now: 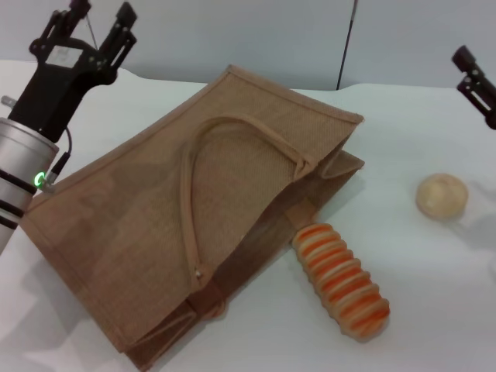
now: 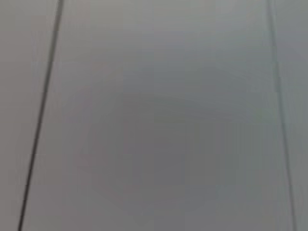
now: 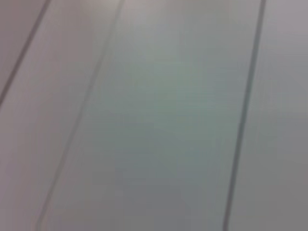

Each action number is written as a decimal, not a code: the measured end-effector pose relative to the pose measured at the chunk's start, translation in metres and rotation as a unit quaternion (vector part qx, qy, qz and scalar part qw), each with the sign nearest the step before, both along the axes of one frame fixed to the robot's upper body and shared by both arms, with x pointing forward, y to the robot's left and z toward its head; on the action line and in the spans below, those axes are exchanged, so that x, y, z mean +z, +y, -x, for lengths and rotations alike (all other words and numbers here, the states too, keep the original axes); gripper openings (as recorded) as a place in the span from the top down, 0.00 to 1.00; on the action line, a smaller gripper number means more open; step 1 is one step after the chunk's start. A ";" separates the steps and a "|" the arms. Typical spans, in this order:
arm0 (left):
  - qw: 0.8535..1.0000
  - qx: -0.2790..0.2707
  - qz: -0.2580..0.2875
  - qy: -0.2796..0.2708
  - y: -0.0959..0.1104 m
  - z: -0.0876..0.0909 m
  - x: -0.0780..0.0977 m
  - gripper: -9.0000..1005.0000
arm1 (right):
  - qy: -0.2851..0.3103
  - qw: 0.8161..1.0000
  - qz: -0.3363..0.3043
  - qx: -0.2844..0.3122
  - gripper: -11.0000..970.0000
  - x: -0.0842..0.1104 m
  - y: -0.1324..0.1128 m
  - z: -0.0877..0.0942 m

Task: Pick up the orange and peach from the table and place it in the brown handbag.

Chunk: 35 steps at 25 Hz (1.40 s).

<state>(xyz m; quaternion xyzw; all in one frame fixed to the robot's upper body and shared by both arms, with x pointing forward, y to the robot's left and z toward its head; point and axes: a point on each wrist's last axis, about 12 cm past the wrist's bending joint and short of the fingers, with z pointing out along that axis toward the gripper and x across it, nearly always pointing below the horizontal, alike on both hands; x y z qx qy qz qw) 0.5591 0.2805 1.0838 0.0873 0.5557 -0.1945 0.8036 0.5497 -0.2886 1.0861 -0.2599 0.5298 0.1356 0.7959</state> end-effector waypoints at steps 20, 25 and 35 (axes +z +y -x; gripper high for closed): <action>1.000 0.018 0.011 0.019 0.000 -0.001 -0.005 0.26 | 0.013 0.999 -0.010 -0.029 0.21 -0.005 -0.009 0.004; 1.000 0.018 0.011 0.021 0.000 -0.002 -0.005 0.26 | 0.021 0.999 -0.007 -0.034 0.21 -0.007 -0.010 0.004; 0.999 0.018 0.010 0.024 -0.001 -0.003 -0.005 0.26 | 0.029 0.999 -0.004 -0.039 0.21 -0.009 -0.011 0.002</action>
